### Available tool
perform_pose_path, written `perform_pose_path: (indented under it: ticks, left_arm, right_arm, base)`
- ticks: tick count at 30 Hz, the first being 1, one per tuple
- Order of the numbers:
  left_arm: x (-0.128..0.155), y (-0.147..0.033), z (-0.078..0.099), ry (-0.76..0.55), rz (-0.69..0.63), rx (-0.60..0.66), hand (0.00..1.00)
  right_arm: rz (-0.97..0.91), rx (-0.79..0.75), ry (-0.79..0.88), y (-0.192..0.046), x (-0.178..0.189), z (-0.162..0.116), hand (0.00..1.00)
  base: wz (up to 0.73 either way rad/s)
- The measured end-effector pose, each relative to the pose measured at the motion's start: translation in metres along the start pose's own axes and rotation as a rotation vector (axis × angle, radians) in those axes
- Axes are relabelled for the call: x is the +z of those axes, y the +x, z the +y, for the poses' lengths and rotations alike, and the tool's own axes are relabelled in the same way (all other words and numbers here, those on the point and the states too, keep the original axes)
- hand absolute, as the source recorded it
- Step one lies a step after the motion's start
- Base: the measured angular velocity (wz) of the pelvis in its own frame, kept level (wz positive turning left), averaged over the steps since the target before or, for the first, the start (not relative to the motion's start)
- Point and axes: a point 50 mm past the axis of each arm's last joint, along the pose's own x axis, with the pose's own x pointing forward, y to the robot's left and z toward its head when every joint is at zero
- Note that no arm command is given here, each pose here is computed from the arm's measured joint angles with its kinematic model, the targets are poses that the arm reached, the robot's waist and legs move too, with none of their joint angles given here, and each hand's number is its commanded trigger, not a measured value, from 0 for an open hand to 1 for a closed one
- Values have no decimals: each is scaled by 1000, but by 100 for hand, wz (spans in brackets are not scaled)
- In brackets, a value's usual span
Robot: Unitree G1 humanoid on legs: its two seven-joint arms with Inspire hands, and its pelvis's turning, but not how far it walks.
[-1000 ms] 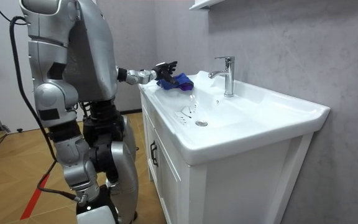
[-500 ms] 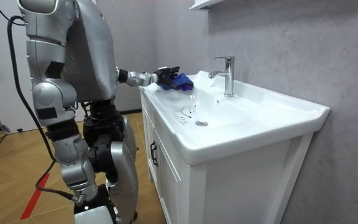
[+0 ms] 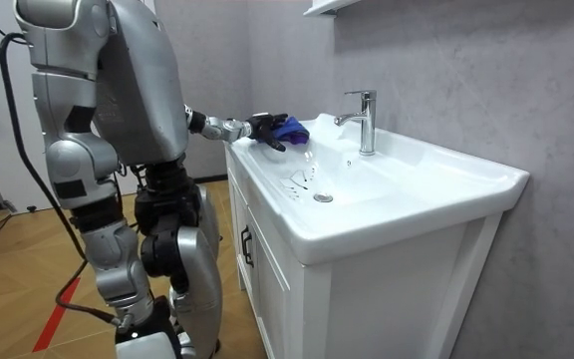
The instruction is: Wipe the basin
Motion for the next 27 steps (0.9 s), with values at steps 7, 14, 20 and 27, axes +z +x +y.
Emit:
perform_pose_path:
  ticks: [7, 14, 20, 27]
  left_arm:
    - [-1, 2, 0, 11, -3, 10, 0]
    - [-3, 3, -1, 17, 4, 10, 0]
    - [-4, 5, -2, 23, 12, 7, 0]
    - [-4, 6, -2, 23, 12, 8, 0]
  right_arm:
    - [4, -5, 1, 0, -1, 0, 0]
    - [17, -16, 6, 0, -5, -1, 0]
    - [40, -29, 17, -1, -10, -2, 0]
    - [67, -31, 19, -1, -14, -2, 0]
  base:
    - [0]
    - [0]
    - [0]
    - [0]
